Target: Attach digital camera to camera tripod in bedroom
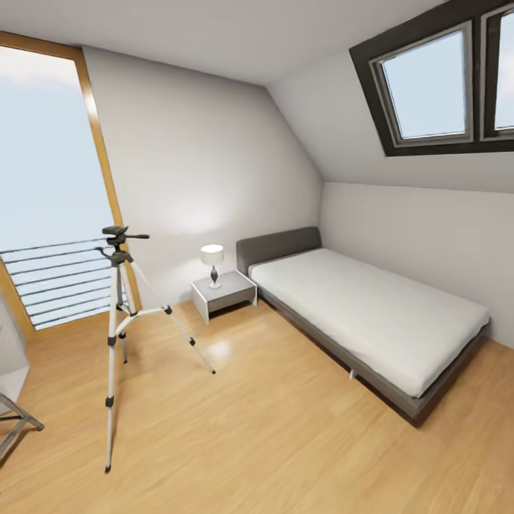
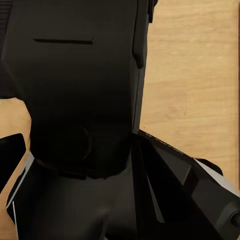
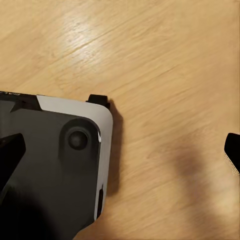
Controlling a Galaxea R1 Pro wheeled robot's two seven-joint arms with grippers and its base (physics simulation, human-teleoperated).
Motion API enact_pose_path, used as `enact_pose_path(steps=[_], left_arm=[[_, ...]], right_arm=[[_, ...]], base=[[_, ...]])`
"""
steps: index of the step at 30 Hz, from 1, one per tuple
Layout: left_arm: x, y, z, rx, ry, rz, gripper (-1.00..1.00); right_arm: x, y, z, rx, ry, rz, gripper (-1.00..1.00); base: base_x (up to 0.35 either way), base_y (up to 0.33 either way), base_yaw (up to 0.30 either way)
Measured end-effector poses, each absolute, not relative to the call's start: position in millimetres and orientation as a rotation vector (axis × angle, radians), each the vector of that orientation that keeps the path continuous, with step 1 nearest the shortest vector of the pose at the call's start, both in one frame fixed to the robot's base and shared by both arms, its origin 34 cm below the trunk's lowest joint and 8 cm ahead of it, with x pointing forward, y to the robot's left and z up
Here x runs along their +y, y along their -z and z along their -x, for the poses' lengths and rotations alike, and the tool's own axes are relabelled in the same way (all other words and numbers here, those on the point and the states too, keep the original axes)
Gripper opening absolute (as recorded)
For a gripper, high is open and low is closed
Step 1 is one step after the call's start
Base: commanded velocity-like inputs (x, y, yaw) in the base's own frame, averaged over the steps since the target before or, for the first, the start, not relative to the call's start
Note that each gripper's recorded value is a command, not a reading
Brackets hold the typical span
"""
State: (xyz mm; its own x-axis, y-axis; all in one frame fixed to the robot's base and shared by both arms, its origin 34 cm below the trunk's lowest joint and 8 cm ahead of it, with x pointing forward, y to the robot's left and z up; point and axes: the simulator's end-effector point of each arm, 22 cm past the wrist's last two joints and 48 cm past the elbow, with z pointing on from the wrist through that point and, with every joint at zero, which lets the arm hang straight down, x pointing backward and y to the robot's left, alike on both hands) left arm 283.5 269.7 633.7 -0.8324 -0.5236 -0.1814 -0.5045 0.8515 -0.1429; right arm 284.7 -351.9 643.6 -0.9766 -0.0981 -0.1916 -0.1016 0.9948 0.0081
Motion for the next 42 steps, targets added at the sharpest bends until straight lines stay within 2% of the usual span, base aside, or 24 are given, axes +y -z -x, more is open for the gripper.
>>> enact_pose_path(steps=[42], left_arm=[[270.3,-633.7,-283.5,2.814,0.13,0.792,-1.0]], right_arm=[[-331.9,-641.2,-283.5,2.953,-0.067,0.161,1.0]], base=[[0.32,0.0,0.0]])
